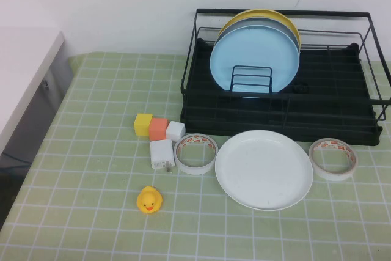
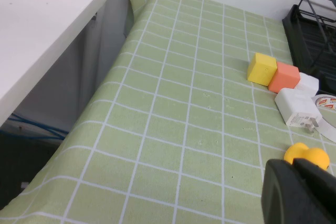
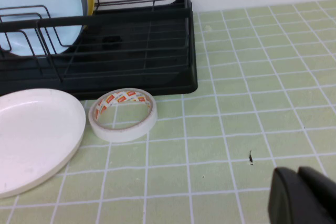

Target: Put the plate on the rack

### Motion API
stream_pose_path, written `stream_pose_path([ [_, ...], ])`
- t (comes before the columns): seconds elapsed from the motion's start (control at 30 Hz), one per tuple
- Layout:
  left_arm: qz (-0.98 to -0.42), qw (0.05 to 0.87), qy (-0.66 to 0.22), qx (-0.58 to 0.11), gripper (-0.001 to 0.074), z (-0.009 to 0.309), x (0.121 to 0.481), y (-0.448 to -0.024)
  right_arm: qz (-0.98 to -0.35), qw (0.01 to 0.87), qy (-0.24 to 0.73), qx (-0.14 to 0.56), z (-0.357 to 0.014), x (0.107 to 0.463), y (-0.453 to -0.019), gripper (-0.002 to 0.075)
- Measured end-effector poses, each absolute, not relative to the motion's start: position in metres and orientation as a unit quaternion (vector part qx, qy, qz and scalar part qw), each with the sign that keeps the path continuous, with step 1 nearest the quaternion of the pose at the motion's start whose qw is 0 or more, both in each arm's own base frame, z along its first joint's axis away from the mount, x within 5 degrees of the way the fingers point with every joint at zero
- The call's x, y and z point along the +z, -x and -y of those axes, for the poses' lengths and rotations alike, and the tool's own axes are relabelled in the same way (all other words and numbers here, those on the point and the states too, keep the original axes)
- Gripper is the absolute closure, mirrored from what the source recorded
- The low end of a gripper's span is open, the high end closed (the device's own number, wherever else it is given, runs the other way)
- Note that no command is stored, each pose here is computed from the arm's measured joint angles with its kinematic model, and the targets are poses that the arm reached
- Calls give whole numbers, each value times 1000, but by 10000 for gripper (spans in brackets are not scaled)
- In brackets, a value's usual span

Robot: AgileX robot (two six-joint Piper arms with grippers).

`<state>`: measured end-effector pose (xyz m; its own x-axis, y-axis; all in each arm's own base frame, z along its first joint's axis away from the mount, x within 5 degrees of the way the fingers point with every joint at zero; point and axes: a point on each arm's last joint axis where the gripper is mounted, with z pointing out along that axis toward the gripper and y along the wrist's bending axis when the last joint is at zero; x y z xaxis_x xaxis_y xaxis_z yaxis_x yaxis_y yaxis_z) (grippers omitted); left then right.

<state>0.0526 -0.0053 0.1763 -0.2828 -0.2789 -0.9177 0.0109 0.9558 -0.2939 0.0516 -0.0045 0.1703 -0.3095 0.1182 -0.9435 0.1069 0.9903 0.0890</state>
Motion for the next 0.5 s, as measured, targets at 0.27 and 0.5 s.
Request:
stream_pose_path([
  [0.27, -791, 593, 85, -122, 736, 5, 176, -53, -810, 583, -70, 5, 4, 170, -52, 717],
  [0.5, -791, 593, 85, -123, 736, 5, 176, -53, -811, 582, -61, -10, 6, 170, -51, 717],
])
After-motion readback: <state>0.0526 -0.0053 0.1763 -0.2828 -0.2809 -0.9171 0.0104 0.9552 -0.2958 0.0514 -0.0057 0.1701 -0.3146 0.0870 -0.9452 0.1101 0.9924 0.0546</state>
